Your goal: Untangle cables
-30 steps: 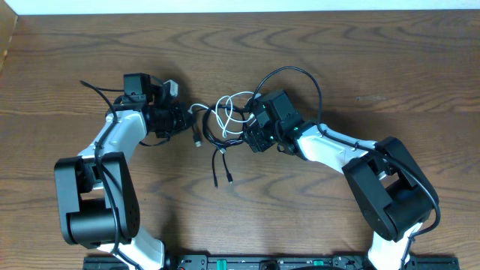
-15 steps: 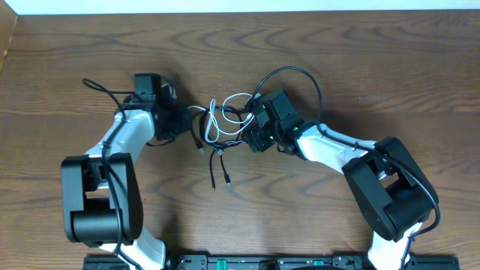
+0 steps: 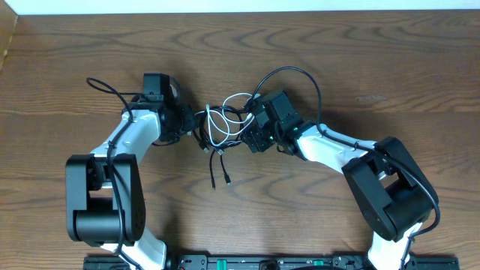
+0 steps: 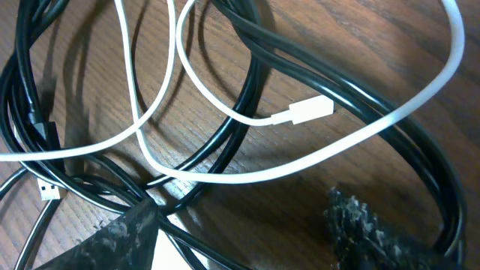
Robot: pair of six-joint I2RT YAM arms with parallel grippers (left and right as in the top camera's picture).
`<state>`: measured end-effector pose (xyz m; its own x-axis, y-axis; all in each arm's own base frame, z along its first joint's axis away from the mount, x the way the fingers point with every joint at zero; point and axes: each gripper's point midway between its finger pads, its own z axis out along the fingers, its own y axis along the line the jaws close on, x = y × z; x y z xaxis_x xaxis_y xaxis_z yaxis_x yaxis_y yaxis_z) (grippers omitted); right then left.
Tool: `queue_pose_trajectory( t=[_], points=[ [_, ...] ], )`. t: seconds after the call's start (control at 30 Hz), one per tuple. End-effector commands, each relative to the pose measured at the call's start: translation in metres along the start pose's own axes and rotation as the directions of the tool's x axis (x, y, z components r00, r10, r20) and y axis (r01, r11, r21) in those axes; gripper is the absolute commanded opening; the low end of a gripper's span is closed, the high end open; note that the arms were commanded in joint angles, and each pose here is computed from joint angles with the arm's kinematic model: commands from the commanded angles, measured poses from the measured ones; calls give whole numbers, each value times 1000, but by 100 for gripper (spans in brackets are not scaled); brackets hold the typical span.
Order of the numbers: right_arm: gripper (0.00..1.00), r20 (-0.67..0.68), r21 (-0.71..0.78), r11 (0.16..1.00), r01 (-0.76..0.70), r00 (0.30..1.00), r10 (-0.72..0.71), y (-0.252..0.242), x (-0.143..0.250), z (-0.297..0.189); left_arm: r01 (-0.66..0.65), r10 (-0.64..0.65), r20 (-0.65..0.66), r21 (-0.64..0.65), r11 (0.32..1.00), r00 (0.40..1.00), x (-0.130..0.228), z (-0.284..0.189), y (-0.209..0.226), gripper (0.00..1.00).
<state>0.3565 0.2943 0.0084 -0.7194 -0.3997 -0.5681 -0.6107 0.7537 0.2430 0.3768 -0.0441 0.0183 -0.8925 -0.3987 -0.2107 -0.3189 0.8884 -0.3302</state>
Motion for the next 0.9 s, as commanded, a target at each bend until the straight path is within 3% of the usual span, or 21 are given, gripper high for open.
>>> queue_pose_trajectory(
  t=[0.0,0.53,0.87],
  points=[
    [62,-82,16,1000,-15,997,16,-6,30,14,-18,20,-45,49,999,999,13,4,-12,57],
    [73,52,5,1000,-9,999,9,15,-22,-57,-86,86,-37,12,996,996,22,9,-25,59],
    [75,-133,-221,937,-269,960,245,66,6,-65,-53,53,-76,2,999,996,31,23,-24,58]
  ],
)
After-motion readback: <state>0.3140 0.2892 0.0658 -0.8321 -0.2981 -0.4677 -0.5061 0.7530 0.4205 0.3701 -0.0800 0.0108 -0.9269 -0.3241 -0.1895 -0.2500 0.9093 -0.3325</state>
